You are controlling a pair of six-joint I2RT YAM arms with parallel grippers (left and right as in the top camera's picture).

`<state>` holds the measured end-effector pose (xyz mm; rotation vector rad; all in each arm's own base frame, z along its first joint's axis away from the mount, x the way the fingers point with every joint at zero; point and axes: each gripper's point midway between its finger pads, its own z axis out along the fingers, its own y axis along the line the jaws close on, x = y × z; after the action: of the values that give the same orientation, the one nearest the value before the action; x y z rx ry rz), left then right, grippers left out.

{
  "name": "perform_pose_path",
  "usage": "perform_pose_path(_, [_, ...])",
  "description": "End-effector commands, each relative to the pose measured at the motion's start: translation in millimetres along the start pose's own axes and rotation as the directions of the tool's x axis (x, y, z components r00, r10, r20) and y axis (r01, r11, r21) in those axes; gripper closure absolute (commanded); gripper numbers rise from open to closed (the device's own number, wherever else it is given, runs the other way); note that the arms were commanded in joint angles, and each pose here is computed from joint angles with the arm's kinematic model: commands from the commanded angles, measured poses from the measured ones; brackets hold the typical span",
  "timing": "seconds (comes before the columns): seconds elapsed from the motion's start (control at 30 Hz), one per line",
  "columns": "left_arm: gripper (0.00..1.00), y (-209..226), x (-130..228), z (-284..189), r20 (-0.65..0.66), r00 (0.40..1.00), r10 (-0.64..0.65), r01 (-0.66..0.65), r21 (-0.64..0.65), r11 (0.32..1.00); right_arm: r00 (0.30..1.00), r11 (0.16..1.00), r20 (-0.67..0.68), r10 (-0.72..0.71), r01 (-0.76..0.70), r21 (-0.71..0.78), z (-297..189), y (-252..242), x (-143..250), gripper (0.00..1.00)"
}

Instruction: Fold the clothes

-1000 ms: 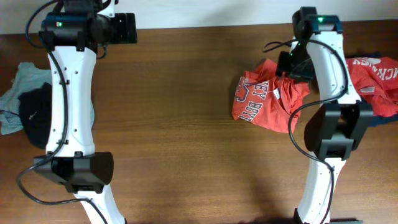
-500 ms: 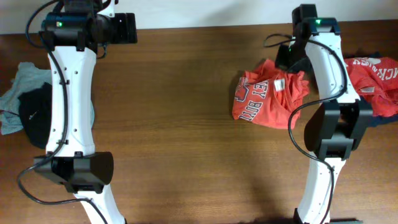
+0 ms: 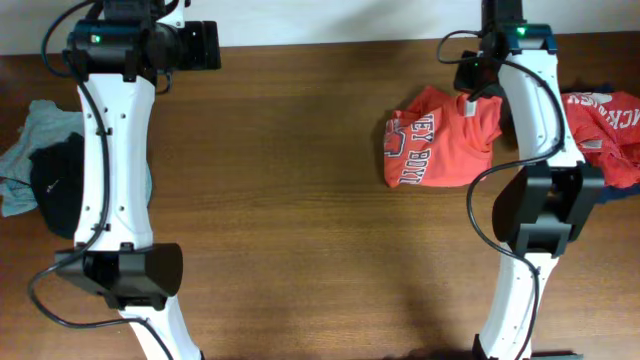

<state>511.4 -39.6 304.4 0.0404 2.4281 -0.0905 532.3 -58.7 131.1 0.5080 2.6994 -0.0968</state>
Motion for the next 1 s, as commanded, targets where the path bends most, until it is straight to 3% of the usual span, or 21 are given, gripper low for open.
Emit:
perform_pose_path(0.0, [0.16,-3.5,13.0,30.6,-0.064,0.998,0.020,-0.019,0.008,1.000,0.999,0.997,-0.044,0.028,-0.024,0.075,23.9,-30.6,7.3,0.96])
perform_pose_path(0.03, [0.16,-4.8,15.3,35.8,-0.074,0.997,0.022,-0.021,0.010,1.000,0.998,0.996,-0.056,0.037,-0.032,0.082,28.3,-36.4,10.0,0.96])
perform_pose_path(0.1, [0.16,-8.6,19.3,43.9,-0.092,0.995,0.028,-0.027,0.015,1.000,0.996,0.995,-0.080,0.047,-0.040,0.093,34.1,-44.1,14.7,0.20])
perform_pose_path(0.13, [0.16,-10.9,22.0,49.4,-0.103,0.994,0.032,-0.030,0.017,0.999,0.995,0.994,-0.090,0.052,-0.043,0.098,34.4,-47.8,16.8,0.01])
perform_pose_path(0.43, [0.16,-25.7,35.2,73.1,-0.153,0.987,0.056,-0.051,0.035,0.998,0.998,0.997,-0.029,0.053,-0.051,0.054,-20.4,-49.1,-1.6,0.00])
perform_pose_path(0.47, [0.16,-25.5,35.3,73.3,-0.153,0.987,0.056,-0.051,0.034,0.998,0.999,0.999,-0.020,0.036,-0.036,0.019,-30.2,-42.0,-4.2,0.08])
perform_pose_path(0.5, [0.16,-25.5,35.2,73.3,-0.153,0.987,0.056,-0.051,0.034,0.998,0.999,0.999,-0.016,0.032,-0.032,-0.007,-38.0,-35.8,-5.0,0.24])
perform_pose_path(0.53, [0.16,-25.3,34.4,73.4,-0.150,0.987,0.056,-0.051,0.034,0.998,1.000,0.999,-0.016,0.026,-0.027,-0.029,-43.5,-29.9,-4.3,0.47])
perform_pose_path(0.57, [0.16,-24.7,33.5,73.6,-0.146,0.988,0.055,-0.050,0.033,0.998,1.000,0.999,-0.021,0.018,-0.020,-0.050,-47.2,-22.7,-2.2,0.84])
perform_pose_path(0.6, [0.16,-24.3,32.4,73.7,-0.142,0.988,0.053,-0.049,0.033,0.998,0.999,0.998,-0.031,0.010,-0.012,-0.062,-48.1,-16.7,1.0,0.96])
perform_pose_path(0.97, [0.16,-22.0,35.1,73.3,-0.154,0.987,0.050,-0.046,0.030,0.998,0.982,0.999,-0.185,-0.029,0.022,-0.038,5.9,12.1,50.5,0.96])
